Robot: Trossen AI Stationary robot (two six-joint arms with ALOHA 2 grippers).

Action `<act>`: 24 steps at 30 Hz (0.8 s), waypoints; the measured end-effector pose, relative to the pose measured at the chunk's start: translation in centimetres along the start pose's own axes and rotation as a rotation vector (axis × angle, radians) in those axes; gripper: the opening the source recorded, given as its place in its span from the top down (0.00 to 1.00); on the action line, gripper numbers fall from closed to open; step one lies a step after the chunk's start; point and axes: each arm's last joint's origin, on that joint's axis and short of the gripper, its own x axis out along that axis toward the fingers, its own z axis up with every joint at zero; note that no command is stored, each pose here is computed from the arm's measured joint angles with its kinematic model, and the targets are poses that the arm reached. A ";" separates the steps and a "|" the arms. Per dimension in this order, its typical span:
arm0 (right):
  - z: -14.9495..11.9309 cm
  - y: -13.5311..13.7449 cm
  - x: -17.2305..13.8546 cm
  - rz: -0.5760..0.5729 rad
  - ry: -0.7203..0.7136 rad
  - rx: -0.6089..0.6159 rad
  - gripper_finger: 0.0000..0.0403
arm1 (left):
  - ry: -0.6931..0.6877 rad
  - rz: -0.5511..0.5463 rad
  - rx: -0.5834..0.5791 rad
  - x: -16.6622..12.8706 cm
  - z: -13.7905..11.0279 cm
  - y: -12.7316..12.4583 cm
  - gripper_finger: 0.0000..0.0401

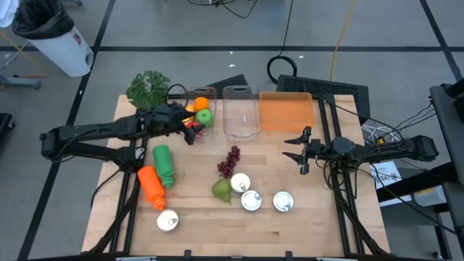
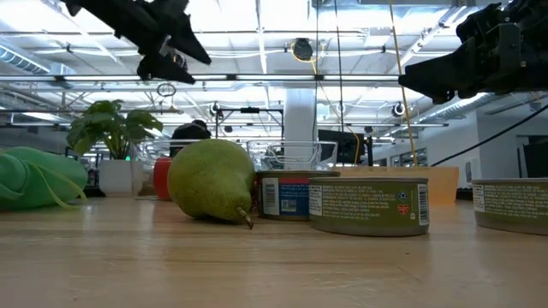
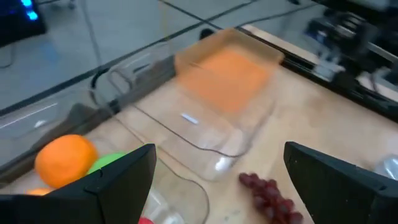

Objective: Pick & Place Food Item
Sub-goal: Put the red grapes into the left transparent bin

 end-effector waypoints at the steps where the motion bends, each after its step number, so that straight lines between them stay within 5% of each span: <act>1: 0.0 0.0 0.0 0.000 0.000 0.000 0.51 | 0.008 -0.025 0.010 -0.3 0.0 0.0 0.08; 9: 0.0 0.0 0.0 0.000 0.000 0.000 0.51 | -0.127 -0.253 0.152 -5.6 0.1 -1.0 0.08; 24: 0.0 0.0 0.0 0.000 0.000 0.000 0.51 | -0.277 -0.357 0.159 -7.4 -8.1 0.3 0.08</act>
